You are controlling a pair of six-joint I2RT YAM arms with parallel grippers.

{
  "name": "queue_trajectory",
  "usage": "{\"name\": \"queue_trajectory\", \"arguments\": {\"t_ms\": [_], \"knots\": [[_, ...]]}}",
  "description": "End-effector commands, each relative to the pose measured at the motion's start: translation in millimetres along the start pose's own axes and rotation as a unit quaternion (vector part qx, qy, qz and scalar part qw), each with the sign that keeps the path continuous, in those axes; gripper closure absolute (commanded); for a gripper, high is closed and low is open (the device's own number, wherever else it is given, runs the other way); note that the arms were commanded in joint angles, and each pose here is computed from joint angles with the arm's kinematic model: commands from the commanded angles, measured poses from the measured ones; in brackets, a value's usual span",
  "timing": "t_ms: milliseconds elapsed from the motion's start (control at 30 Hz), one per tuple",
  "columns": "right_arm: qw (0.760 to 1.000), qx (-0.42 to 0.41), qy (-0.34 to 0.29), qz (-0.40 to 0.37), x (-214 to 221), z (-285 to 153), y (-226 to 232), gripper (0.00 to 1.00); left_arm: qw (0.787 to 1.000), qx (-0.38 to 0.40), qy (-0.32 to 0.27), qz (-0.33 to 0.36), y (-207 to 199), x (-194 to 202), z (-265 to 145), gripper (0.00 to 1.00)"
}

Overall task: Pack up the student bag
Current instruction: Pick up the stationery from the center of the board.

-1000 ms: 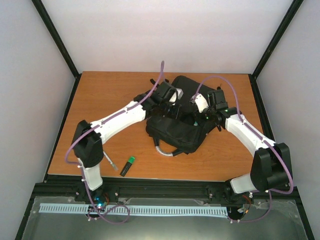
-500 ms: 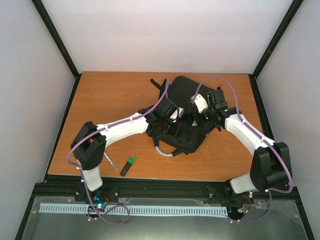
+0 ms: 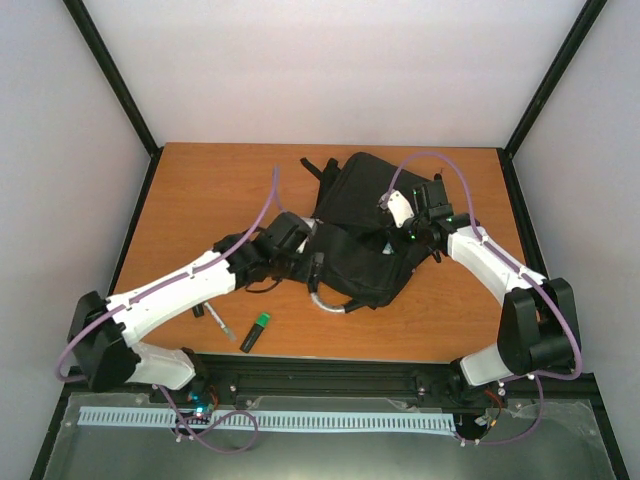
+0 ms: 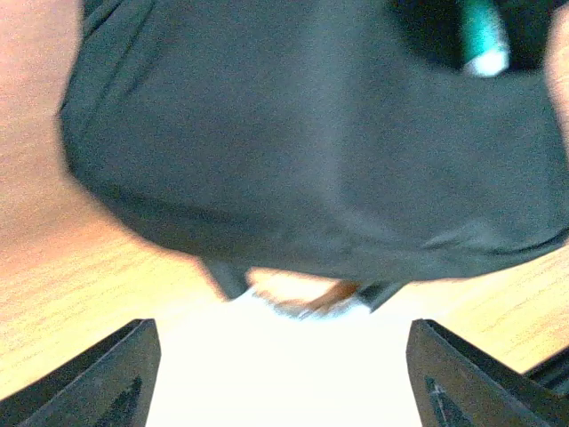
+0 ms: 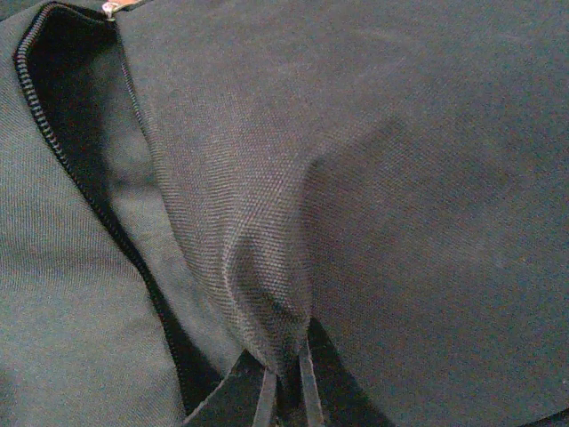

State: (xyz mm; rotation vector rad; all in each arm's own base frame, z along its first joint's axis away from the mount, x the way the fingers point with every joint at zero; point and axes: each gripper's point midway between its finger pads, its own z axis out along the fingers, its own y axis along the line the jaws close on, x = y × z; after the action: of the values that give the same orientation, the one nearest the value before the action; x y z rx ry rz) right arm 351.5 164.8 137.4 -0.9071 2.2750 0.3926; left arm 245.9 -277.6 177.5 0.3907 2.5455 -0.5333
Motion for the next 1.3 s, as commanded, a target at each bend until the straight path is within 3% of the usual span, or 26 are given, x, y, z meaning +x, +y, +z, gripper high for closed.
{"name": "queue_trajectory", "arguments": {"t_ms": [0,200,367,667,867,1267], "knots": [[0.999,-0.019,-0.026,-0.007,-16.3,-4.9,4.3,0.97,0.991,-0.122,0.056,-0.026,59.7,51.4,-6.3,0.2],[0.999,-0.023,-0.025,-0.007,-16.4,-4.2,5.7,0.97,0.969,-0.217,0.101,-0.063,107.2,100.6,-15.5,0.09],[0.999,-0.024,-0.025,-0.006,-16.5,-4.5,6.0,0.97,0.957,-0.233,0.146,-0.097,122.6,140.6,-8.5,0.11],[0.999,-0.03,-0.022,-0.004,-15.1,-1.9,6.9,0.97,0.945,-0.213,0.223,-0.104,117.9,185.3,6.3,0.24],[0.999,-0.033,-0.022,-0.002,-14.6,-1.4,8.2,0.97,0.933,-0.241,0.253,-0.084,122.7,200.0,18.7,0.31],[0.999,-0.037,-0.015,0.0,-11.5,2.8,8.2,0.97,0.937,-0.194,0.276,-0.09,107.3,215.0,32.9,0.65]]}}
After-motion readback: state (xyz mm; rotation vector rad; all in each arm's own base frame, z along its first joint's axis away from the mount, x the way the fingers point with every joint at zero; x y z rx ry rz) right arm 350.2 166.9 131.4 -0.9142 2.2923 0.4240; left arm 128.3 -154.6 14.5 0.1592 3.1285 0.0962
